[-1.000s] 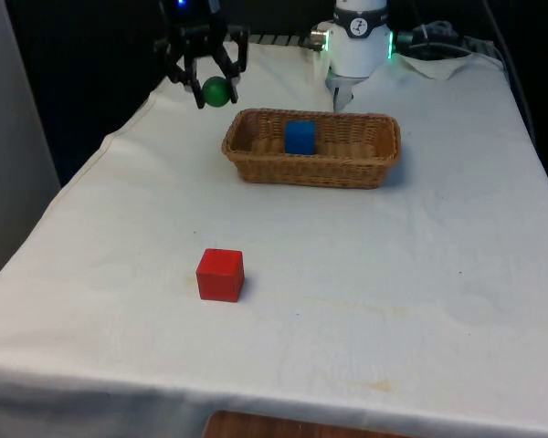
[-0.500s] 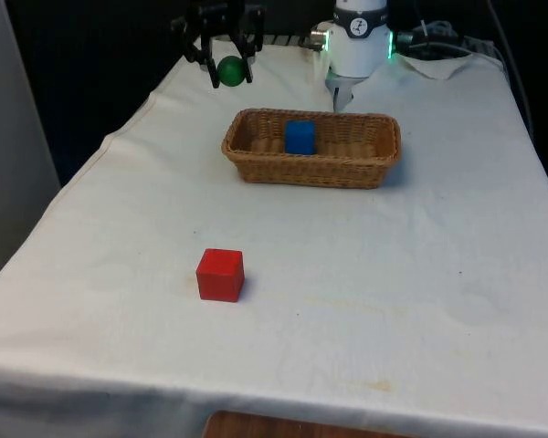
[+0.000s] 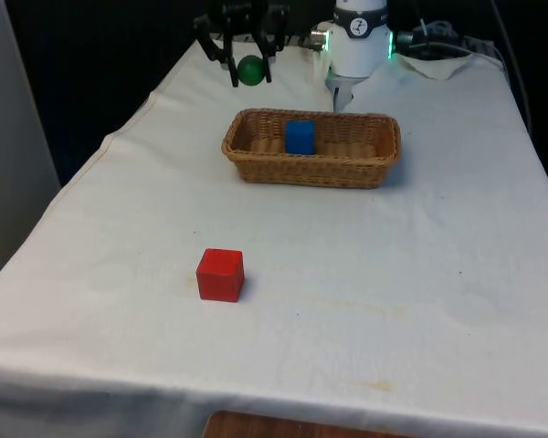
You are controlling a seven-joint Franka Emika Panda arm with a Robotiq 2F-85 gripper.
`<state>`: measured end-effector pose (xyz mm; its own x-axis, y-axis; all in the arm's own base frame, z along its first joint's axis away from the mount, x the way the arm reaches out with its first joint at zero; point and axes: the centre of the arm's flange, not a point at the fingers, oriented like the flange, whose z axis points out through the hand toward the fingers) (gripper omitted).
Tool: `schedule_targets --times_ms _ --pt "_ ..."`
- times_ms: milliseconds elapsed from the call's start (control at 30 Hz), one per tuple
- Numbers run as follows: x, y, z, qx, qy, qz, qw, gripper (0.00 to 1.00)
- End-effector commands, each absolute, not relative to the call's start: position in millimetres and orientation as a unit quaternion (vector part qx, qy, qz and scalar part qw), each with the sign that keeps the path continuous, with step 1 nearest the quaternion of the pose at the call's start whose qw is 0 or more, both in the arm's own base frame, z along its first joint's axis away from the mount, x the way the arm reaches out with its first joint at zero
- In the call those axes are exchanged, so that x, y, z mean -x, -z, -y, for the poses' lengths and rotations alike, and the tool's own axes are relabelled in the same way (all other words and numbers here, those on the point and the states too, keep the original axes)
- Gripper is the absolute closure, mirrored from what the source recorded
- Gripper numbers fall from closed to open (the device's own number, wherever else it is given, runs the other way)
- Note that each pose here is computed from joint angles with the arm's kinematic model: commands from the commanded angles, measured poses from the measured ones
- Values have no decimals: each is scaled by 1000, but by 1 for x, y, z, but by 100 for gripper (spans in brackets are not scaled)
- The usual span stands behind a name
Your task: Place all non-red objects into the basket.
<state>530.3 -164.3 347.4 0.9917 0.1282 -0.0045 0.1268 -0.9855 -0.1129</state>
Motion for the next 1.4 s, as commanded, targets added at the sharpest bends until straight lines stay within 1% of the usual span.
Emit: schedule_targets --times_ms 0,167,200,267,433,533,967,1100,1333,1367 --pt "-529 -347 162 997 -2 63 49 100" --pt "-524 -338 152 997 2 65 48 100" --pt "-524 -334 150 996 -1 67 57 100" --pt "-519 -331 147 997 7 67 49 100" --pt "-507 -317 136 996 19 71 50 100" --pt "-505 -314 135 996 18 73 55 100" --pt "-475 -280 106 995 51 80 43 100" --pt "-470 -272 103 995 46 82 40 100" --pt "-456 -252 89 994 58 83 33 100" --pt "-455 -251 91 995 51 84 31 100"
